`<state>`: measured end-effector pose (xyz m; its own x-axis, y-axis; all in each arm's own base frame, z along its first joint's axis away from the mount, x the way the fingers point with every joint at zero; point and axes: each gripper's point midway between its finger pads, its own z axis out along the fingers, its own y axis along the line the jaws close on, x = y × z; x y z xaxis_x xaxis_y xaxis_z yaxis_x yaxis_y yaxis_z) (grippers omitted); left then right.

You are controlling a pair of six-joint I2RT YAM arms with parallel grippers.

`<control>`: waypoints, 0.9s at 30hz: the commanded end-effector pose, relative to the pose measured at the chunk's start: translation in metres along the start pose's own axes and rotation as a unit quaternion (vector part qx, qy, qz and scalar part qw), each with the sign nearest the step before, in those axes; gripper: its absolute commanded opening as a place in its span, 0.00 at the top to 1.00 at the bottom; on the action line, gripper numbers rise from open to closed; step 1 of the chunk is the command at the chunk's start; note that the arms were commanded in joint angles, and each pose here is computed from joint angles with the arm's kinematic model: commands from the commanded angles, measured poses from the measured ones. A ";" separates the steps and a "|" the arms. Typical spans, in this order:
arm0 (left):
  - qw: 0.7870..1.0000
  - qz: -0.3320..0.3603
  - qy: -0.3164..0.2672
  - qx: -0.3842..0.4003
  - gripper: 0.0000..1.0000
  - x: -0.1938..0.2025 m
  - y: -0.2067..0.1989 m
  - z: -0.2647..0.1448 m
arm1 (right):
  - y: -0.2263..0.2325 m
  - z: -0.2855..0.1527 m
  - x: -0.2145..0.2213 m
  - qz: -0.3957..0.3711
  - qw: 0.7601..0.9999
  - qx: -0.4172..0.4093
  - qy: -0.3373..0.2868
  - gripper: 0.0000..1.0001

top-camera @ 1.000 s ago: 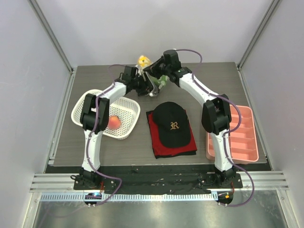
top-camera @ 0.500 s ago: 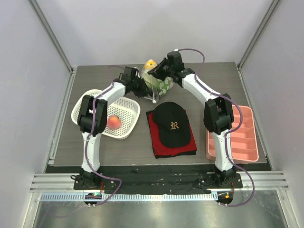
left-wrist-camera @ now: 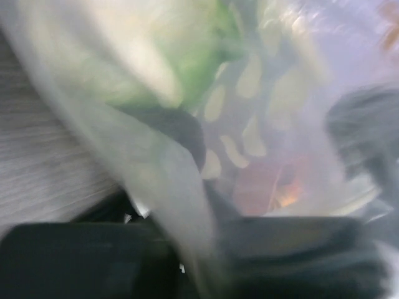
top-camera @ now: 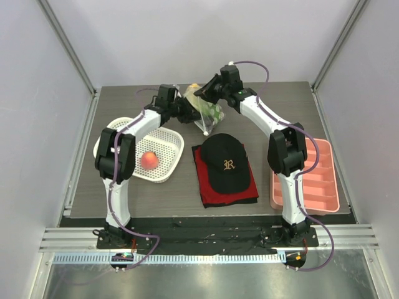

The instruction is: Open the zip-top bag and remove the fake food

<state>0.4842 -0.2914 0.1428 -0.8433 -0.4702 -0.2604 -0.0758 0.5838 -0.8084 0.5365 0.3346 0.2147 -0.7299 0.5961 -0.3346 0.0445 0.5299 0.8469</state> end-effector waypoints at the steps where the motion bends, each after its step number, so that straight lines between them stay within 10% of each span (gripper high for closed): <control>1: 0.999 0.028 -0.018 0.006 0.68 0.000 -0.015 -0.034 | 0.043 -0.029 -0.032 -0.037 0.997 -0.043 -0.042 0.99; 5: 0.993 0.089 -0.012 -0.078 0.57 -0.002 0.005 -0.054 | 0.032 -0.024 -0.034 -0.053 0.997 -0.038 -0.036 0.99; 9: 0.994 0.089 -0.016 -0.055 0.81 0.000 -0.005 -0.058 | 0.032 -0.024 -0.036 -0.055 0.997 -0.040 -0.034 0.98; 15: 1.000 0.001 0.009 0.012 0.91 0.009 -0.024 -0.047 | 0.040 -0.029 -0.042 -0.059 0.996 -0.046 -0.043 0.98; 17: 1.000 0.001 0.015 -0.010 0.88 0.009 -0.020 -0.054 | 0.041 -0.029 -0.044 -0.060 0.996 -0.047 -0.046 0.98; 21: 0.989 0.094 -0.005 -0.117 0.54 -0.001 0.009 -0.076 | 0.039 -0.028 -0.048 -0.066 0.996 -0.045 -0.047 0.98; 27: 0.989 0.119 0.020 -0.084 0.73 0.002 -0.011 -0.090 | 0.030 -0.026 -0.048 -0.079 0.995 -0.035 -0.047 0.98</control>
<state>0.4432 -0.2474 0.1626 -0.8762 -0.3272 -0.3539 -0.0458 0.7875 -0.6147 0.5407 0.3252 0.2317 -0.7338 0.5355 -0.4181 -0.0558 0.5659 0.8226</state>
